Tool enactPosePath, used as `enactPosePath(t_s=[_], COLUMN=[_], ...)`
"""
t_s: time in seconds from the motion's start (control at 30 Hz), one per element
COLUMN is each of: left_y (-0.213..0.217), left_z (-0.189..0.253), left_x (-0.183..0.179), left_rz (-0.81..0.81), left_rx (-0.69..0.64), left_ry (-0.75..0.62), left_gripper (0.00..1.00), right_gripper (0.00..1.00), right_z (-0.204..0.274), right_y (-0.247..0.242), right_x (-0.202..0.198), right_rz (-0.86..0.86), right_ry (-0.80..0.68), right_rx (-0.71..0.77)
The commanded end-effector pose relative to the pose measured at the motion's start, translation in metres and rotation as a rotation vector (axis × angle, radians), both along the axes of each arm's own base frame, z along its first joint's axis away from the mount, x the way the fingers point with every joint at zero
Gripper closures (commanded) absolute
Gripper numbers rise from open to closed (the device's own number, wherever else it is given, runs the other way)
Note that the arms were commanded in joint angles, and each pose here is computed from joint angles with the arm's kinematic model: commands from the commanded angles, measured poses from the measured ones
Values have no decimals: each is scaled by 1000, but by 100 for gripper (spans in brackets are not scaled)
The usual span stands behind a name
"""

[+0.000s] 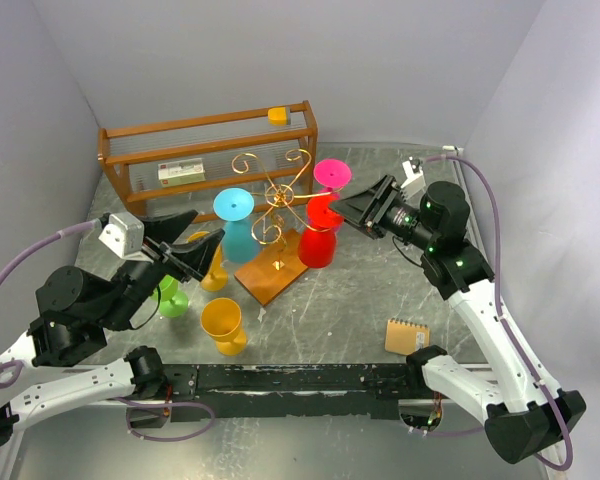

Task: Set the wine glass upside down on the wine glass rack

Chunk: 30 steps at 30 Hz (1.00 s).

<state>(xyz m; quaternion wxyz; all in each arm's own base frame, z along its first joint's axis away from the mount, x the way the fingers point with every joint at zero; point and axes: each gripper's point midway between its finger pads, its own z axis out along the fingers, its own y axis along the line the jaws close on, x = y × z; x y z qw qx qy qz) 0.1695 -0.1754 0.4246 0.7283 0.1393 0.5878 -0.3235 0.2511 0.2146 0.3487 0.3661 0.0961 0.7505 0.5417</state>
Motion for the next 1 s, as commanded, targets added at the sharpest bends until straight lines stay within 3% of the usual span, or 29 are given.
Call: enactPosePath(t_s=[0.0,0.07,0.13,0.23,0.37,0.47,0.63,0.8,0.97], left_y=[-1,-1,-4,-9,-27,-47,-69,-55,-39], left_z=[-8,-11,-13,-18,-32,-55,-111,-181,-192], left_x=[4,7,9,10,-2,-23,-61,-74,-81], left_rz=[23,37,43,36,-79,-233,-440,-369,-308], left_rx=[24,35,55,101,183,283,458,608,576], left_ry=[27,39,46,62,120,215,493,820,907], left_gripper=[21,15,0,1,10,12,22,36,36], right_gripper=[43,35,31,27,26,26,27,27,26], right_z=[19,25,30,29,25,24,23,19,16], right_y=[-5,-8,-12,-20,-30,-36,-47,-53,-55], right_x=[-3,-4,-5,-4,-3,-3,-3,-3,-3], right_rz=[-15,-23,-42,-80,-132,-161,-203,-226,-231], right_ry=[-110,-153,-184,-203,-207,-217,-240,-254,-262], right_rx=[-35,-44,-57,-97,-138,-164,-214,-250,-275])
